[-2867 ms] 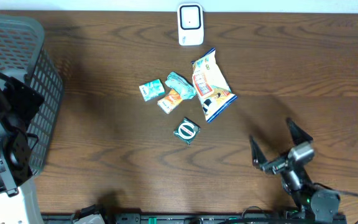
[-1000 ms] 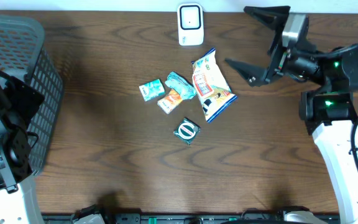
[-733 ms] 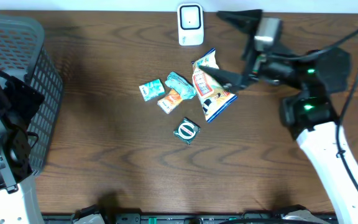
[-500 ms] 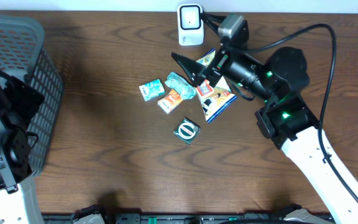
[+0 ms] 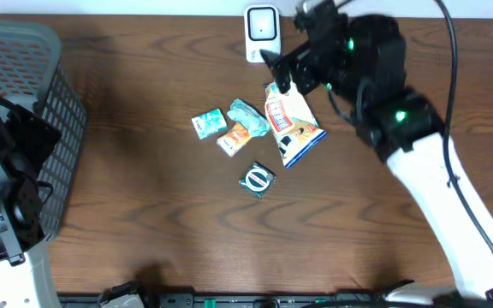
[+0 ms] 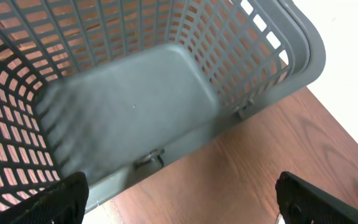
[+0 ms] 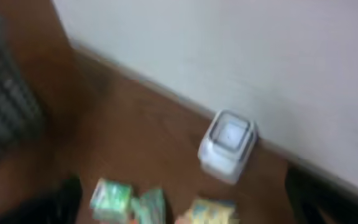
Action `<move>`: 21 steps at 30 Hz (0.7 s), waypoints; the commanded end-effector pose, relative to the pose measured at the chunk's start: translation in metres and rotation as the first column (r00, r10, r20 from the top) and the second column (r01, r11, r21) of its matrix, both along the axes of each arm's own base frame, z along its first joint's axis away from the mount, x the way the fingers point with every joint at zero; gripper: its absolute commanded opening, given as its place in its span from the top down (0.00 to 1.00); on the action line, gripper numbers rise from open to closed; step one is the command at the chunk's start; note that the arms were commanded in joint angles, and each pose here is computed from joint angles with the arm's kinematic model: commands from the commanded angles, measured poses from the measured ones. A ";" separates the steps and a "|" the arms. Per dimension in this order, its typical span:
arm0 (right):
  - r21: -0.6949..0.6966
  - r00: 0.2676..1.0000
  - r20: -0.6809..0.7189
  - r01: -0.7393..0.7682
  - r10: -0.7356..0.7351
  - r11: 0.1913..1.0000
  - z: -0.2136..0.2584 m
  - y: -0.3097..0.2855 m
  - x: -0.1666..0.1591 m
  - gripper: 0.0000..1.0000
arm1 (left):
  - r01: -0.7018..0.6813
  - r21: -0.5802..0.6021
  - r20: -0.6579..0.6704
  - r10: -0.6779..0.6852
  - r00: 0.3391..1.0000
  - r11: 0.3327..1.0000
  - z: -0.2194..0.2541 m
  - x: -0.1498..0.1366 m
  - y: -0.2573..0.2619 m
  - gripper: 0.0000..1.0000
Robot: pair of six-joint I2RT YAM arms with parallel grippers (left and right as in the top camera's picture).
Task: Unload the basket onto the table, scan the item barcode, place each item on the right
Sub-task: 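Reach the right gripper to the yellow snack bag and grasp it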
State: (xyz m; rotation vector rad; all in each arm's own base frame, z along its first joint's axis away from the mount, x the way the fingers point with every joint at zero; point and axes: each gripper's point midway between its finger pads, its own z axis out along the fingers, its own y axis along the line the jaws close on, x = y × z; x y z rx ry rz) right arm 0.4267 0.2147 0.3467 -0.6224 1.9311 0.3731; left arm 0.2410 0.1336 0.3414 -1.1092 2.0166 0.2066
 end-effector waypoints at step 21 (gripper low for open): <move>-0.161 0.848 -0.529 -0.108 0.007 0.981 -0.214 -0.037 0.038 0.01 | -0.013 -0.002 0.000 0.013 1.000 1.000 0.000 -0.002 0.001 0.05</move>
